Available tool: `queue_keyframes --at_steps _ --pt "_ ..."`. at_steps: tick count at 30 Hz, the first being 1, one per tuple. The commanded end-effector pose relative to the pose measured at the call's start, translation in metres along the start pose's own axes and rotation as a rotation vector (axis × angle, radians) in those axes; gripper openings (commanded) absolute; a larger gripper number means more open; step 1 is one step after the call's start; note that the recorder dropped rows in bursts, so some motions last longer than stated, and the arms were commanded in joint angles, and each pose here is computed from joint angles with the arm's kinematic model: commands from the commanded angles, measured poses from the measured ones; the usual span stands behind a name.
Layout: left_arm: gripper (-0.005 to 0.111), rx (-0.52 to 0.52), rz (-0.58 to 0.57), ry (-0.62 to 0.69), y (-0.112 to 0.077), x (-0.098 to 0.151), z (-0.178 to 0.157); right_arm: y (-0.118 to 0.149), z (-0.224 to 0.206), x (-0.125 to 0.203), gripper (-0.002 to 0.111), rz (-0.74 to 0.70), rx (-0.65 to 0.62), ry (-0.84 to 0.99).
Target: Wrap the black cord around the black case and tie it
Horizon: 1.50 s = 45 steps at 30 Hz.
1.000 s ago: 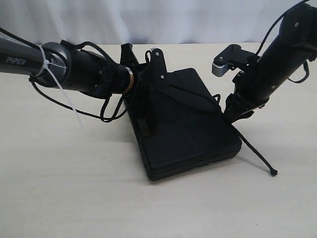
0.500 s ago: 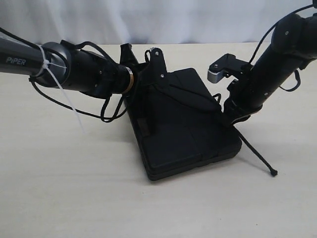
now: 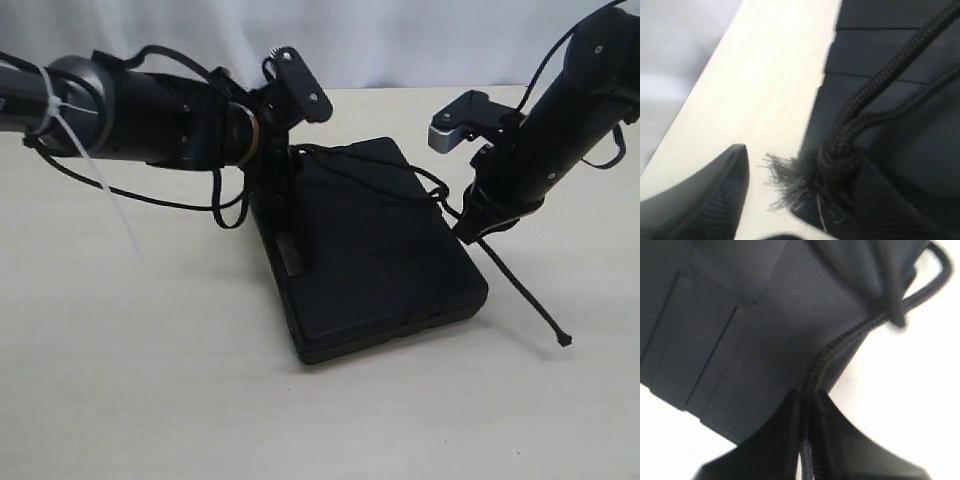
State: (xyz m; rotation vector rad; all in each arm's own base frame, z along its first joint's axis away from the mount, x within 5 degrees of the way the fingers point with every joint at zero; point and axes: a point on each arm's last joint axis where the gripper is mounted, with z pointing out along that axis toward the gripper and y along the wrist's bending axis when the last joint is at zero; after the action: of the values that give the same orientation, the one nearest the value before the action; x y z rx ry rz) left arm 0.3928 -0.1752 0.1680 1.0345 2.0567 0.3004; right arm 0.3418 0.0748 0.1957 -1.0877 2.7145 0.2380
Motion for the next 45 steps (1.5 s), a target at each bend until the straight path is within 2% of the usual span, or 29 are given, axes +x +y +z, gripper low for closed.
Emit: queue_keyframes --at_steps 1,3,6,9,13,16,20,23,25,27,29,31,36,39,43,45 --pt "0.058 -0.114 -0.194 0.154 0.018 0.007 -0.02 0.007 -0.026 0.0 0.004 0.004 0.038 -0.054" --pt "0.058 -0.129 -0.258 0.224 0.019 0.014 -0.022 0.008 -0.032 0.0 0.004 0.001 0.05 -0.068" --pt "0.058 -0.055 -0.326 0.277 0.011 0.019 -0.022 0.009 -0.037 0.0 0.004 0.032 0.057 -0.079" --pt "0.058 0.03 -0.336 0.285 0.003 0.018 -0.022 0.009 -0.037 0.0 0.004 0.048 0.051 -0.073" --pt "0.058 0.096 -0.32 0.28 -0.003 0.016 -0.024 0.011 -0.039 0.001 0.004 0.048 0.047 -0.067" --pt "0.058 0.136 -0.356 0.221 0.0 0.006 -0.034 0.012 -0.045 0.001 0.004 0.045 0.058 -0.084" --pt "0.058 0.274 -0.316 0.161 -0.007 -0.004 -0.045 0.012 -0.049 0.001 0.004 0.051 0.071 -0.103" --pt "0.058 0.362 -0.347 0.174 -0.012 -0.006 -0.054 0.01 -0.05 0.002 0.004 0.069 0.092 -0.092" --pt "0.058 0.372 -0.385 0.225 -0.007 0.0 -0.056 0.009 -0.05 0.003 0.004 0.087 0.106 -0.082" --pt "0.058 0.352 -0.486 0.281 0.005 0.013 -0.054 0.009 -0.05 0.003 0.004 0.088 0.108 -0.086" --pt "0.058 0.354 -0.576 0.312 0.009 0.025 -0.05 0.008 -0.05 0.003 0.004 0.087 0.112 -0.091" --pt "0.058 0.397 -0.661 0.35 0.003 0.037 -0.044 0.008 -0.051 0.002 0.004 0.087 0.119 -0.101" --pt "0.058 0.448 -0.769 0.399 -0.016 0.045 -0.021 0.008 -0.051 0.002 0.004 0.087 0.121 -0.103" --pt "0.058 0.464 -0.787 0.437 -0.023 0.052 -0.011 0.008 -0.051 0.002 0.004 0.087 0.121 -0.103" --pt "0.057 0.433 -0.827 0.401 -0.025 0.054 0.0 0.008 -0.051 0.002 0.004 0.099 0.118 -0.101" --pt "0.051 0.428 -0.83 0.404 -0.027 0.057 0.005 0.008 -0.05 0.002 0.004 0.113 0.113 -0.095"
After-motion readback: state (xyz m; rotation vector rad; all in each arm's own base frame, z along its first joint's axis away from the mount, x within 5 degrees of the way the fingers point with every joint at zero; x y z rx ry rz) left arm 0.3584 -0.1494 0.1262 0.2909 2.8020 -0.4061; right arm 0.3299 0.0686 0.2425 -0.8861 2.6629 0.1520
